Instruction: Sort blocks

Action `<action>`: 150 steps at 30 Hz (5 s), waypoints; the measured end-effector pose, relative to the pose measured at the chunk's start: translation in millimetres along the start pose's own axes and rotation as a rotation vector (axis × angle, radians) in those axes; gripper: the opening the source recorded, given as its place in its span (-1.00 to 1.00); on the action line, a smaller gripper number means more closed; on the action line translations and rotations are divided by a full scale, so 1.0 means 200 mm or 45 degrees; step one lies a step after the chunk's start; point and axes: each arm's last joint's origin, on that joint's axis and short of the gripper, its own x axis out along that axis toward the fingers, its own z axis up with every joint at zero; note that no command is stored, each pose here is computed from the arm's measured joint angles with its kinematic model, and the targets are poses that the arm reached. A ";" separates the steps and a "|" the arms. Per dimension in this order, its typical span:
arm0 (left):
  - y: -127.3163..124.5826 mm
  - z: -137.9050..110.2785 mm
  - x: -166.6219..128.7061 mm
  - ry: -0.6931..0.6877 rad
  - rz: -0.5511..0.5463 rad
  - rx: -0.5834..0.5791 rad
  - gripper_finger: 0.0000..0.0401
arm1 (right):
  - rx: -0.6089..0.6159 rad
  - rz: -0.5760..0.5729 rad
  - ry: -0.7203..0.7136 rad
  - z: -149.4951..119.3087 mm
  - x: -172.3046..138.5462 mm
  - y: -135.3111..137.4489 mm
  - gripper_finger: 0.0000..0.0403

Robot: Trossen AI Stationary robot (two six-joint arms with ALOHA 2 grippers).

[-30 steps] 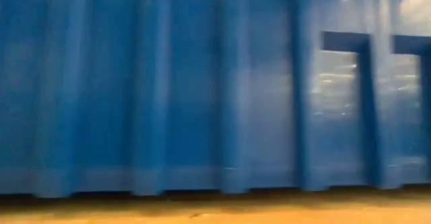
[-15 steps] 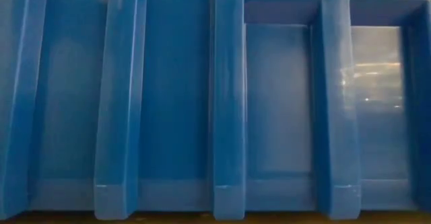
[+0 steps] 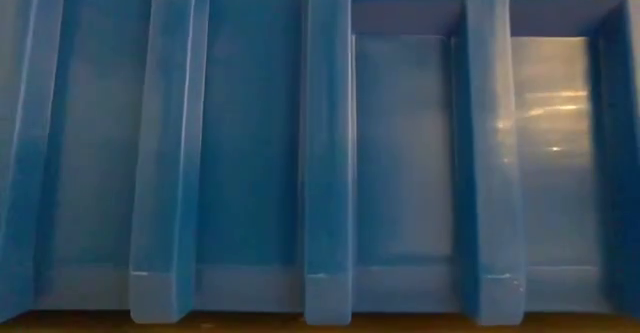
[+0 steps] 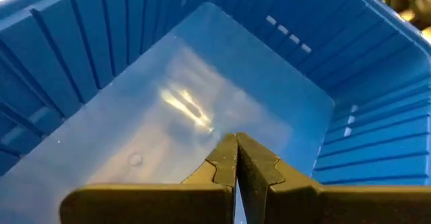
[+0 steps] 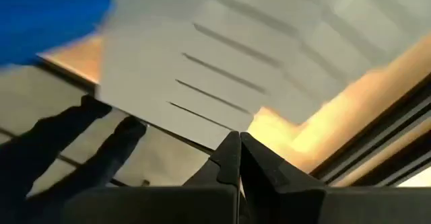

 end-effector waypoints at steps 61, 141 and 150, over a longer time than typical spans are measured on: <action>-0.03 0.03 0.02 -0.058 -0.033 -0.079 -1.00 | -0.133 0.495 0.233 -0.47 0.60 0.23 -1.00; -0.08 0.02 0.01 0.080 -0.178 -0.222 -1.00 | -0.118 0.463 0.059 -0.52 0.24 -0.01 -1.00; -0.05 0.04 0.03 -0.002 -0.073 -0.196 -0.89 | -0.125 0.299 -0.033 -0.36 -0.14 -0.29 -1.00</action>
